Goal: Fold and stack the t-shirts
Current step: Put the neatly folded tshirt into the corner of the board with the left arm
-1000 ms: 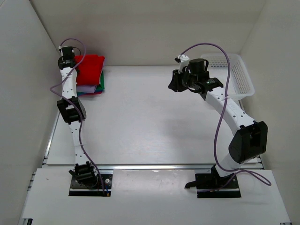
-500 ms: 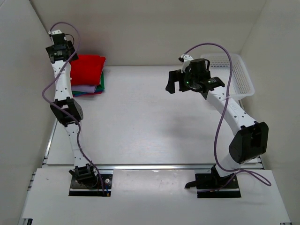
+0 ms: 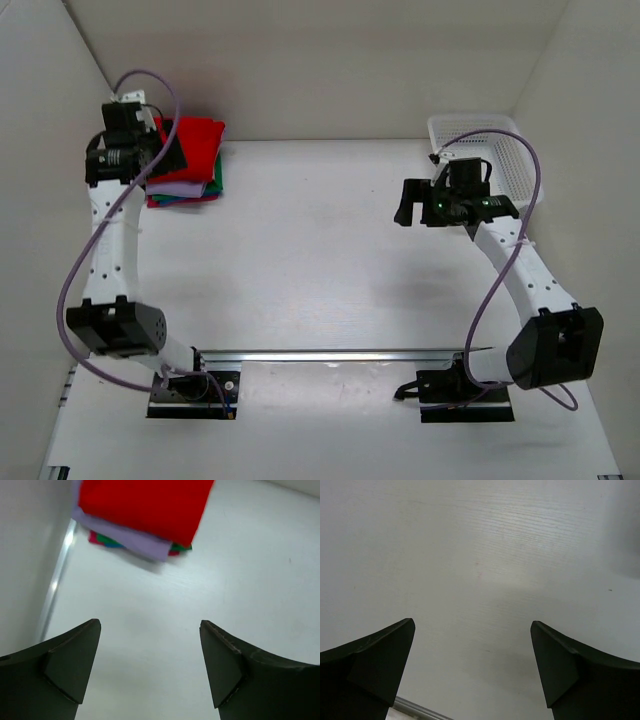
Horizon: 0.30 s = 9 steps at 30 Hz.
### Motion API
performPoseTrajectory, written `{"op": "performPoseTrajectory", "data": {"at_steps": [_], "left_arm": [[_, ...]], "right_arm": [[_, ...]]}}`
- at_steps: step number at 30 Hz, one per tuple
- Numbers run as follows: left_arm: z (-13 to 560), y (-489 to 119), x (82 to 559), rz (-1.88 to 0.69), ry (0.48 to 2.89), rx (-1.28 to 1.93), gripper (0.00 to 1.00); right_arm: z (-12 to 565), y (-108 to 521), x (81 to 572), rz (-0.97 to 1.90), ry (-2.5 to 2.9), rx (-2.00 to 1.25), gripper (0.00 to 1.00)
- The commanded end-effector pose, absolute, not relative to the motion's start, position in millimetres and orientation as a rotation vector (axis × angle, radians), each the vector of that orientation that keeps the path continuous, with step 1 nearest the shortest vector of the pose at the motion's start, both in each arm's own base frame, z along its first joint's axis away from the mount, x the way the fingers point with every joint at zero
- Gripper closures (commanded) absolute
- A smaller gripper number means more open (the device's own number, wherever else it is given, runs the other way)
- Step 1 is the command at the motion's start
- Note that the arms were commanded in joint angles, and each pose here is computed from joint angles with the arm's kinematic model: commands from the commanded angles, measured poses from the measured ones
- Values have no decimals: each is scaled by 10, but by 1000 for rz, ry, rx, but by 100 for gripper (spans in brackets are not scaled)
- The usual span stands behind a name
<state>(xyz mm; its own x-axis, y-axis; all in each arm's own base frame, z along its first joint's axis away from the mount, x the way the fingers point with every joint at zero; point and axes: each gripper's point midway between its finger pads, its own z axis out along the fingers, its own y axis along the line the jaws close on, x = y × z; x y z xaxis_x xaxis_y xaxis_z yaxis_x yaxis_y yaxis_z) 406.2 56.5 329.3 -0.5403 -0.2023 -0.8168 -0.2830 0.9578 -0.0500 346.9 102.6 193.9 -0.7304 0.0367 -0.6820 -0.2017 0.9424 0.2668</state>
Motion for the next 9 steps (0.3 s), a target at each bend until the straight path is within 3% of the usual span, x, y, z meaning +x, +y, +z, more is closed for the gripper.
{"op": "performPoseTrajectory", "data": {"at_steps": [1, 9], "left_arm": [[3034, 248, 3666, 8, 2210, -286, 9], [2584, 20, 3002, -125, 2142, -324, 7]], "right_arm": [[2124, 1039, 3449, 451, 2272, -107, 1], [2122, 1194, 3287, 495, 2265, -191, 1]]}}
